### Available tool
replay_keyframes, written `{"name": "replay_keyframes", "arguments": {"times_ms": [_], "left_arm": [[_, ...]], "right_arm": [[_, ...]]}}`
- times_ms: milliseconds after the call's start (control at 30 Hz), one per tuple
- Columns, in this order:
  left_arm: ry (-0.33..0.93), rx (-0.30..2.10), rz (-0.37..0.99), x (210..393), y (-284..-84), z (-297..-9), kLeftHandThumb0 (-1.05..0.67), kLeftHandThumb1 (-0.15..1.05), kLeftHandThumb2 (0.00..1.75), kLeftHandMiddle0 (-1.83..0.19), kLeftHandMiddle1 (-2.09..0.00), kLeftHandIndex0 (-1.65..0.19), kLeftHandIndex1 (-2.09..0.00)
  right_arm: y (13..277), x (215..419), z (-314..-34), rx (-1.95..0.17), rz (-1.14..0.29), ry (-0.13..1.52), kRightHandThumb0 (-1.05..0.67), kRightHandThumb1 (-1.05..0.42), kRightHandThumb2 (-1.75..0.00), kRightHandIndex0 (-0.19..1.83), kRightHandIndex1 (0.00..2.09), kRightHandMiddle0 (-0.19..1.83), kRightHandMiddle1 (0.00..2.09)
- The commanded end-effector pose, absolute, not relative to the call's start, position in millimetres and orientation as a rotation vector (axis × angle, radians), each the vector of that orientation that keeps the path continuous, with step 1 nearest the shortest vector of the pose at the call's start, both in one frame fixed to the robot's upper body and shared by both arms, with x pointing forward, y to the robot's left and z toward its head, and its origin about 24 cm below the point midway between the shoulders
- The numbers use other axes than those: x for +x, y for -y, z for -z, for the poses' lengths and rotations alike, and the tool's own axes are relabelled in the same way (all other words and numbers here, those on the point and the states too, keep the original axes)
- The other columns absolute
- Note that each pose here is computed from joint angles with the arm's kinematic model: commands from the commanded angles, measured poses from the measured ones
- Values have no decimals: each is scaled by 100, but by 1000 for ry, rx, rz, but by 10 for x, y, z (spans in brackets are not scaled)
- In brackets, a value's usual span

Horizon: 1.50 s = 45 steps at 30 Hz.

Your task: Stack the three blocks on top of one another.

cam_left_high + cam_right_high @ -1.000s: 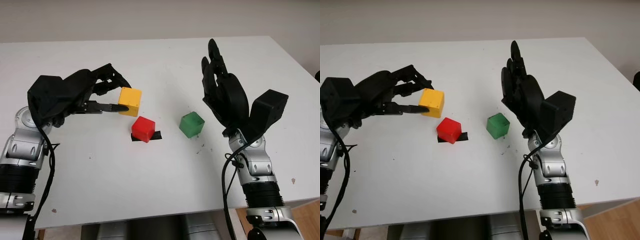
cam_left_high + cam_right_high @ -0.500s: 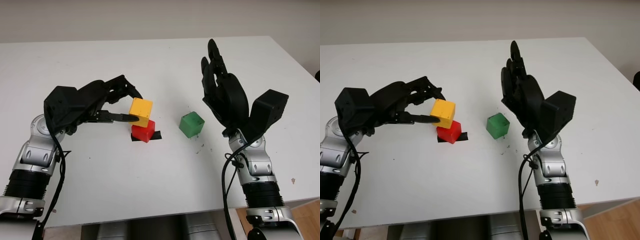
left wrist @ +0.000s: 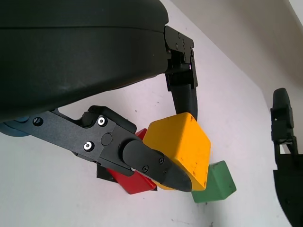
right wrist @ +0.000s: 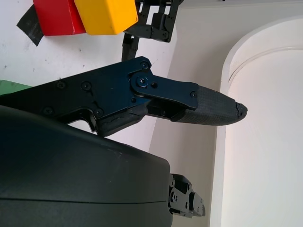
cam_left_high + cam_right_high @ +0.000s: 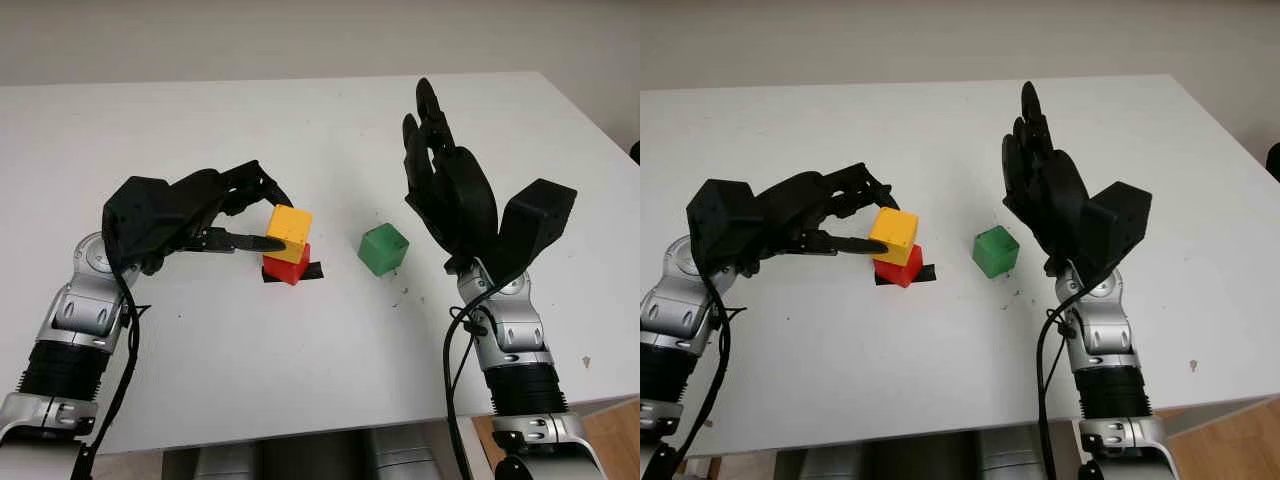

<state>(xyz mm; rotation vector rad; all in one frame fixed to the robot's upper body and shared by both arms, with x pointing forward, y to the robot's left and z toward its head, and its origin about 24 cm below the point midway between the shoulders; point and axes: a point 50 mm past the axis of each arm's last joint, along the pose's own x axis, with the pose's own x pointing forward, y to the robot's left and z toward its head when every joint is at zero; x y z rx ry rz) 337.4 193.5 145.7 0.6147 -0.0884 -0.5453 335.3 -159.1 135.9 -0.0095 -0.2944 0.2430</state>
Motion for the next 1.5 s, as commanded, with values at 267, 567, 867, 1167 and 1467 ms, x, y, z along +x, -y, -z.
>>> {"name": "replay_keyframes", "arguments": {"times_ms": [267, 567, 867, 1167, 1467], "left_arm": [[112, 689, 528, 3399, -1922, -1425, -42, 103, 6, -12, -5, -22, -166], [102, 701, 516, 3430, -1946, -1399, -41, 102, 5, -14, -6, -25, -167], [99, 714, 511, 3434, -1960, -1398, -41, 99, 4, -16, -6, -29, -166], [45, 740, 543, 3416, -1949, -1408, -68, 96, 5, 6, -5, -17, -89], [23, 763, 584, 3381, -1911, -1429, -81, 93, 5, 19, -1, -7, -7]], "right_arm": [[1618, 3341, -1424, -19, -245, 324, -75, -105, -66, -19, 0, -19, 0], [1609, 3343, -1442, -28, -251, 326, -76, -105, -68, -19, 0, -19, 0], [1602, 3338, -1445, -20, -249, 323, -75, -105, -67, -19, 0, -19, 0], [1603, 3336, -1437, -15, -248, 323, -76, -105, -67, -19, 0, -19, 0], [1613, 3340, -1427, -18, -248, 320, -75, -105, -67, -19, 0, -19, 0]]}}
